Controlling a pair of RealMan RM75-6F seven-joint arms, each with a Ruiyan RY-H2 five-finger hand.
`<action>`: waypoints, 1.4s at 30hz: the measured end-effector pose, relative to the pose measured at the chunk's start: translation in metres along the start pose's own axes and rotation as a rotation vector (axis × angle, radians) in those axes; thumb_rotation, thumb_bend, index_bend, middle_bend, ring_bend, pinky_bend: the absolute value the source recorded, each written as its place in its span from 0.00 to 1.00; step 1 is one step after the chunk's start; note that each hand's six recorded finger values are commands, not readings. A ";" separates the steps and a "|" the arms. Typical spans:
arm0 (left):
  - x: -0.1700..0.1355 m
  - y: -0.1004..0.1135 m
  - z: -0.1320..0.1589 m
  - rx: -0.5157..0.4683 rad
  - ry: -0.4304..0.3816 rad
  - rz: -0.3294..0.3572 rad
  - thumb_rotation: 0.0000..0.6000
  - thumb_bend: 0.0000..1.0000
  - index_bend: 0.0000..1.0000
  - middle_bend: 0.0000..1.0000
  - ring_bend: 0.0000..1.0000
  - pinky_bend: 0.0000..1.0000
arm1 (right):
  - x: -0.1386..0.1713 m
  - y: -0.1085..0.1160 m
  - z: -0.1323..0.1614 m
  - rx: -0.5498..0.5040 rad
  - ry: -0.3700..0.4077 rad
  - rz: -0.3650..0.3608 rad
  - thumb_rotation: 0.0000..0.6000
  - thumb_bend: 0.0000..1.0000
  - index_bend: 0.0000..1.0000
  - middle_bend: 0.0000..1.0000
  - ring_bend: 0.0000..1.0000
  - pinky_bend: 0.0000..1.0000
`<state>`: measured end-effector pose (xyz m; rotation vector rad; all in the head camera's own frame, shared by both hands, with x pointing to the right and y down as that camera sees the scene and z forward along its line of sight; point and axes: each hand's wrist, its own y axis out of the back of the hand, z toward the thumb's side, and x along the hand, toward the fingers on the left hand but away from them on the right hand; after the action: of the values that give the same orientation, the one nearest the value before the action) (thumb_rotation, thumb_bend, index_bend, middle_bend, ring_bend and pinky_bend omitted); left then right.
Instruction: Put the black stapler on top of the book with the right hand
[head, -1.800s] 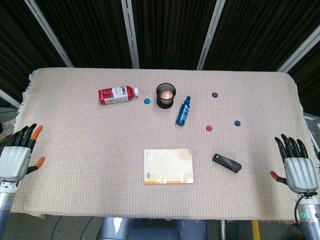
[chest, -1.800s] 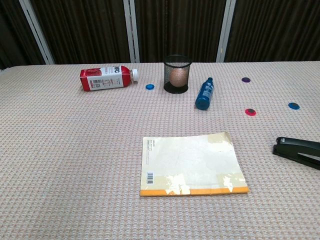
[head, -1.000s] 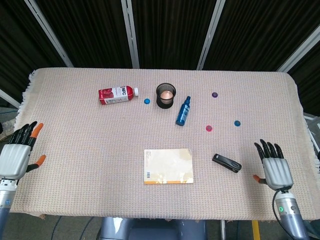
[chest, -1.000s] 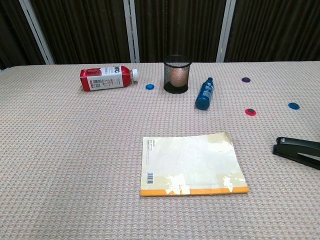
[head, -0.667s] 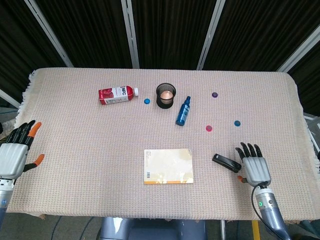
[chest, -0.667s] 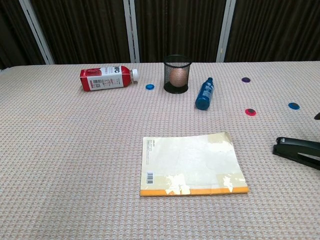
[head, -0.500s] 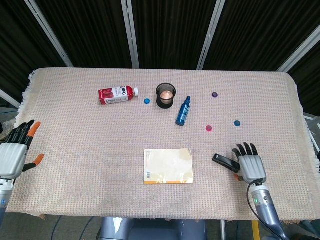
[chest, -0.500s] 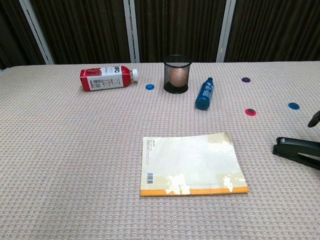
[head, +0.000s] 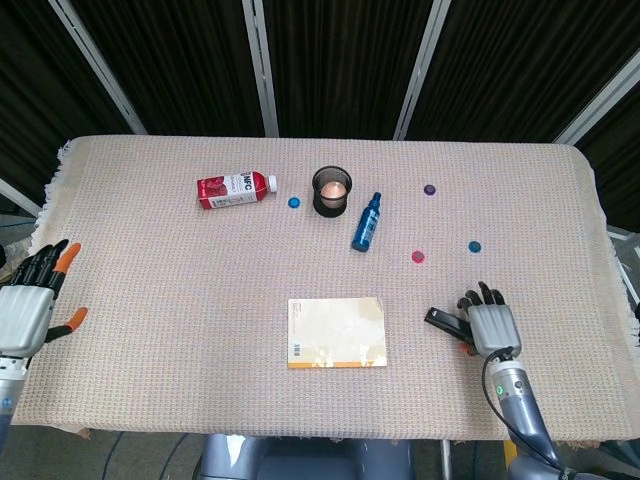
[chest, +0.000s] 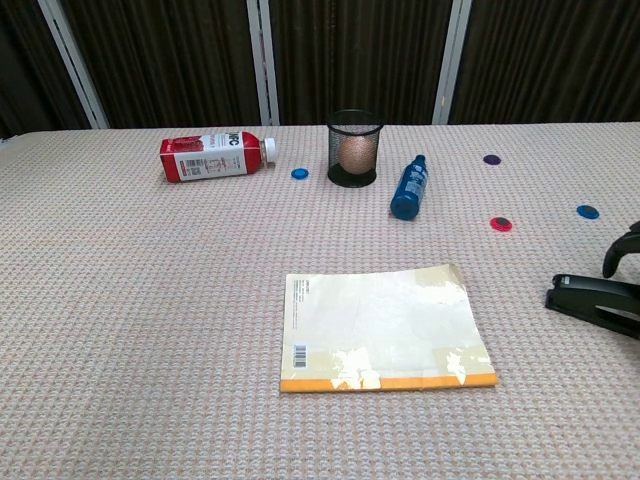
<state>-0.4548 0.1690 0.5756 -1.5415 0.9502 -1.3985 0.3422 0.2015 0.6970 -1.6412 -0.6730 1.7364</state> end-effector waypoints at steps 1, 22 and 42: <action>0.000 0.000 0.000 0.000 -0.001 -0.001 1.00 0.28 0.00 0.00 0.03 0.13 | -0.002 -0.001 0.000 -0.001 0.000 0.003 1.00 0.13 0.40 0.27 0.15 0.26; 0.001 -0.002 0.004 0.003 -0.020 -0.006 1.00 0.28 0.00 0.00 0.02 0.13 | -0.007 0.007 0.005 0.030 -0.004 -0.035 1.00 0.28 0.69 0.51 0.45 0.59; 0.004 -0.004 0.006 0.011 -0.020 -0.007 1.00 0.28 0.00 0.00 0.02 0.13 | 0.050 0.066 0.059 0.047 0.086 -0.113 1.00 0.29 0.70 0.51 0.46 0.59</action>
<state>-0.4482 0.1679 0.5806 -1.5487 0.9244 -1.3887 0.2756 0.1996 0.6199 -1.6049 -0.6667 1.5817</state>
